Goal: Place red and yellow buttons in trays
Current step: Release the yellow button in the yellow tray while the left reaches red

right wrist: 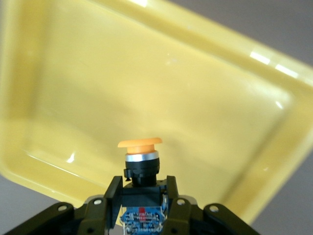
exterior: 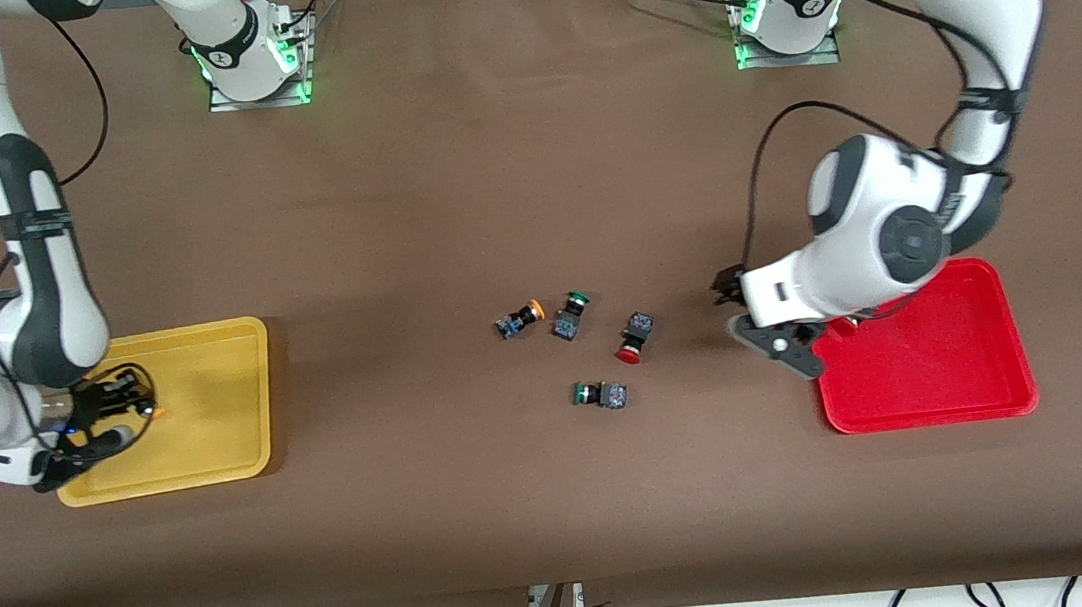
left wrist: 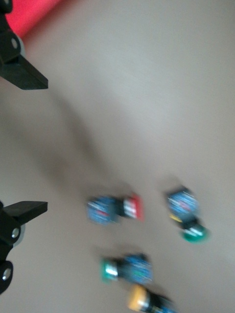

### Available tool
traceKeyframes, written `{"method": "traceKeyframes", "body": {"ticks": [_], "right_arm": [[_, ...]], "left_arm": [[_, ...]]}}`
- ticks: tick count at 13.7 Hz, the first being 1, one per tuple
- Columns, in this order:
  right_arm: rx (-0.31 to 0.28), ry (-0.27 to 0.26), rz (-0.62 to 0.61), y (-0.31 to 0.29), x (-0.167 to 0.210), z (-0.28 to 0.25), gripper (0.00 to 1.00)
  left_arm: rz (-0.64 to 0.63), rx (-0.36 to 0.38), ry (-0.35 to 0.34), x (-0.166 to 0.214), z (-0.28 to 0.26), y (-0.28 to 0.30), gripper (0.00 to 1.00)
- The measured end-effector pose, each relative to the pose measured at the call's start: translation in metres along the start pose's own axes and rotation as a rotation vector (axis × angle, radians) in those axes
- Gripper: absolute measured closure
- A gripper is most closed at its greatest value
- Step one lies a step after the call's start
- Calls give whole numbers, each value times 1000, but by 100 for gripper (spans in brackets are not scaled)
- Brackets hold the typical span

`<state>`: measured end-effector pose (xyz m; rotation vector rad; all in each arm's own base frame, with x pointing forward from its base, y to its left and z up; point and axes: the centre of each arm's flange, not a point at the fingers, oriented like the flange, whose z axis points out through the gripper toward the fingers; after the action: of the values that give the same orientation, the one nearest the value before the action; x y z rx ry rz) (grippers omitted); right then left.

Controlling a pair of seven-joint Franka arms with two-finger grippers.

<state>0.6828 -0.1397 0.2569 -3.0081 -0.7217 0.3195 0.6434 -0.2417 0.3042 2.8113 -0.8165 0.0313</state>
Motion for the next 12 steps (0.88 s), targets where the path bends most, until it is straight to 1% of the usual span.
{"method": "traceKeyframes", "body": {"ticks": [1,2,3,4,6,8,9,11,12], "right_arm": [[4,10,-2,18,-13,9,60],[6,16,-5,28,-20,16,60],[6,18,-7,31,-21,21,60],[2,25,-12,29,-18,23,60],[-4,44,-34,19,-6,24,60],[-8,54,-49,12,2,29,60],[-7,52,-53,10,4,32,56],[-4,56,-62,6,8,30,36],[2,61,-73,-1,13,26,25]], "left_arm": [[-8,-3,27,8,18,17,0],[-16,-11,38,12,39,32,0],[-19,-11,47,15,58,43,0],[-17,10,49,16,75,52,0],[-16,89,31,15,102,71,0],[-50,177,20,11,124,90,0],[-69,206,19,9,133,100,0],[-107,223,16,6,146,115,0],[-114,223,14,5,149,119,0]]}}
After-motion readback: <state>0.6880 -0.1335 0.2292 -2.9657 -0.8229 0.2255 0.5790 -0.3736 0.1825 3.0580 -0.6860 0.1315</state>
